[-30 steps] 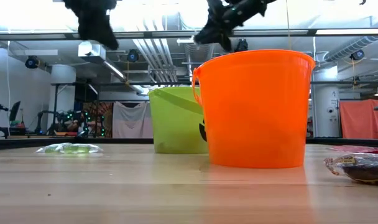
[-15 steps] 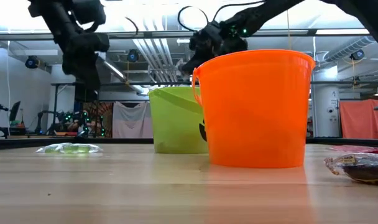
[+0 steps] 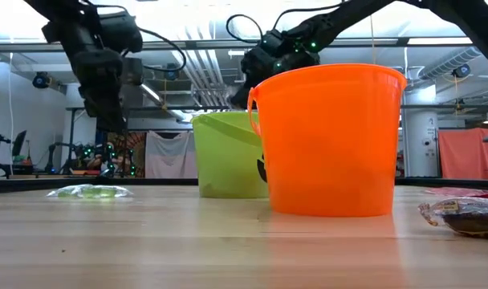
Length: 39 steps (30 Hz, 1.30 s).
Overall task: Sort candy by brand, put in halloween buckets
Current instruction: Put the black gummy into the top orange bucket, then put the green gummy into the bottom orange bucket
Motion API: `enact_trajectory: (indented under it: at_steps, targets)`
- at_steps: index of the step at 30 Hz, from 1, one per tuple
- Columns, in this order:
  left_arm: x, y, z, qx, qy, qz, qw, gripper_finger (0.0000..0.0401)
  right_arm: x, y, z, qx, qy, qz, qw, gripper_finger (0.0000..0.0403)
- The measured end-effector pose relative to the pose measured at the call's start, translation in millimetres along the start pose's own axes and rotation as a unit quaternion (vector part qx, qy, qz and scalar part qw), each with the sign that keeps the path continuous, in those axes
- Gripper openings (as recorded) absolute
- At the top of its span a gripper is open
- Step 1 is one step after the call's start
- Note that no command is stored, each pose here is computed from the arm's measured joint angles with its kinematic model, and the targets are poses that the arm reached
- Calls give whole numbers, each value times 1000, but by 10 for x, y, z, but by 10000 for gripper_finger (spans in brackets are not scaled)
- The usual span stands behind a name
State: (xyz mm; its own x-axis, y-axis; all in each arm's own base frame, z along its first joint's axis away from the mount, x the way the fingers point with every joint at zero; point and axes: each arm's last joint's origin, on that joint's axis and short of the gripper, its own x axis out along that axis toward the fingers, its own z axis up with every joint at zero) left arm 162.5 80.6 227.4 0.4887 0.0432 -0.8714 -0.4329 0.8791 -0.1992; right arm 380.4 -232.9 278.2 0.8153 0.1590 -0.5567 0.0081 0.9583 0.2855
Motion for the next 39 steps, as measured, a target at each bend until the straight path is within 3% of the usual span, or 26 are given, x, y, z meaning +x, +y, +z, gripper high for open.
enact_trajectory:
  at_steps: [8,13,21,26,33,39]
  targets:
    - [159,5,34,14,29,-28,999,113,-15,-14,-63,26,29,-14,999,150]
    - [301,-67,-28,21,60,-59,996,114,-49,18,-105,37,53,-10,998,184]
    - [516,-311,-47,26,101,-76,992,155,-237,265,-34,36,66,0,997,190]
    - [709,-321,-110,41,128,-65,989,177,-367,548,37,19,76,-12,997,191]
    - [1010,-299,-169,51,138,-66,987,178,-597,1001,91,4,96,-65,993,191]
    - [1104,-378,-121,71,144,-45,986,164,-834,1384,66,2,89,-101,991,191]
